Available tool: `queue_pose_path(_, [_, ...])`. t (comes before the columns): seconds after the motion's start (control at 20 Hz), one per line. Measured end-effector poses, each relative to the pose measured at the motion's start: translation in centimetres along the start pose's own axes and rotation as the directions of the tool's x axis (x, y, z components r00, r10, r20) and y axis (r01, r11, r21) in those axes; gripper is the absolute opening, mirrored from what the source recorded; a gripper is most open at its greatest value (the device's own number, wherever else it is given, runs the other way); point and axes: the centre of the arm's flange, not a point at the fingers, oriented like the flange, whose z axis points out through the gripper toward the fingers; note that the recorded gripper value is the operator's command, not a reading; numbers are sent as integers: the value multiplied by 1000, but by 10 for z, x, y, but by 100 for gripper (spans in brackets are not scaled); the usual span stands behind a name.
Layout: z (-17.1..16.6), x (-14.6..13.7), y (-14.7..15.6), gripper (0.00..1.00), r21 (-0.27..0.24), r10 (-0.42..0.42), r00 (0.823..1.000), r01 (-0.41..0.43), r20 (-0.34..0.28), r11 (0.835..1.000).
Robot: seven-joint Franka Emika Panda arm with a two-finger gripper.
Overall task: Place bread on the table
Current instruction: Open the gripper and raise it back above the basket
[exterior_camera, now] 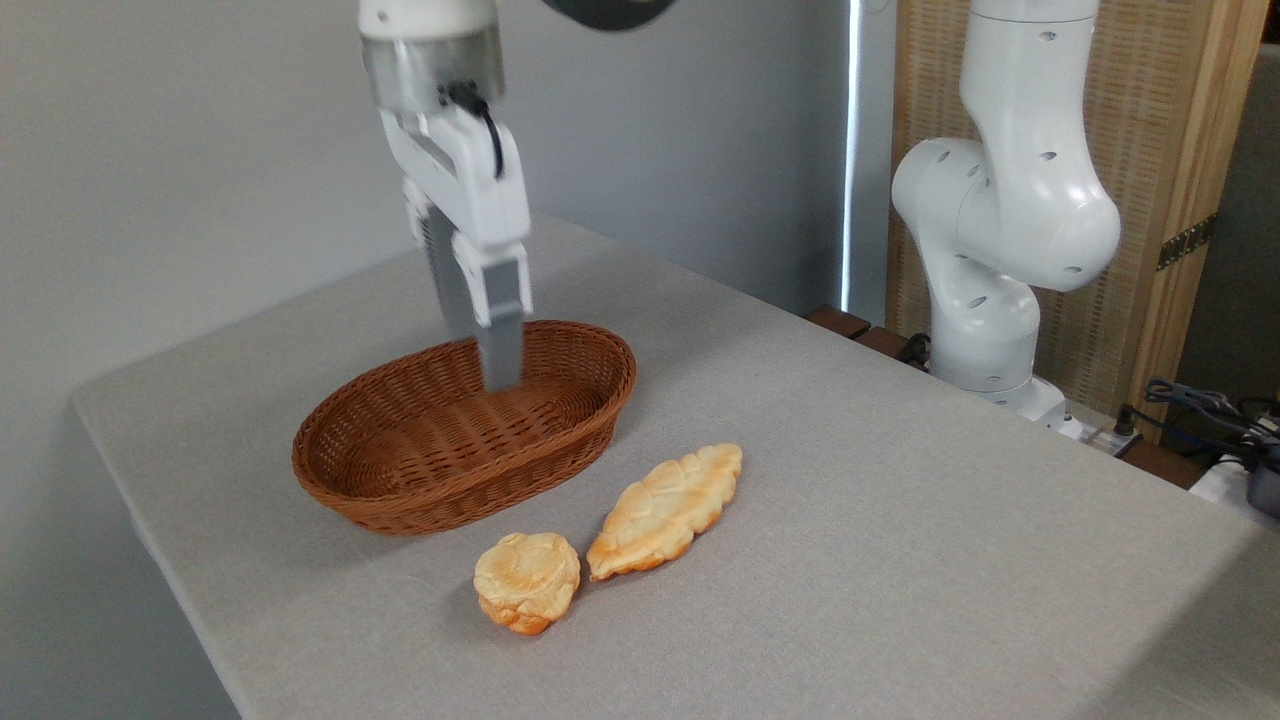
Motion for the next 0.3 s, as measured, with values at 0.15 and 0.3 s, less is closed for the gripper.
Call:
queue_pose_path(0.15, [-10,16,9,100,32,-11,999,12,-35,999])
queue_pose_path(0.3, [-1,22,10,100,21,-91,995,92,-29,996])
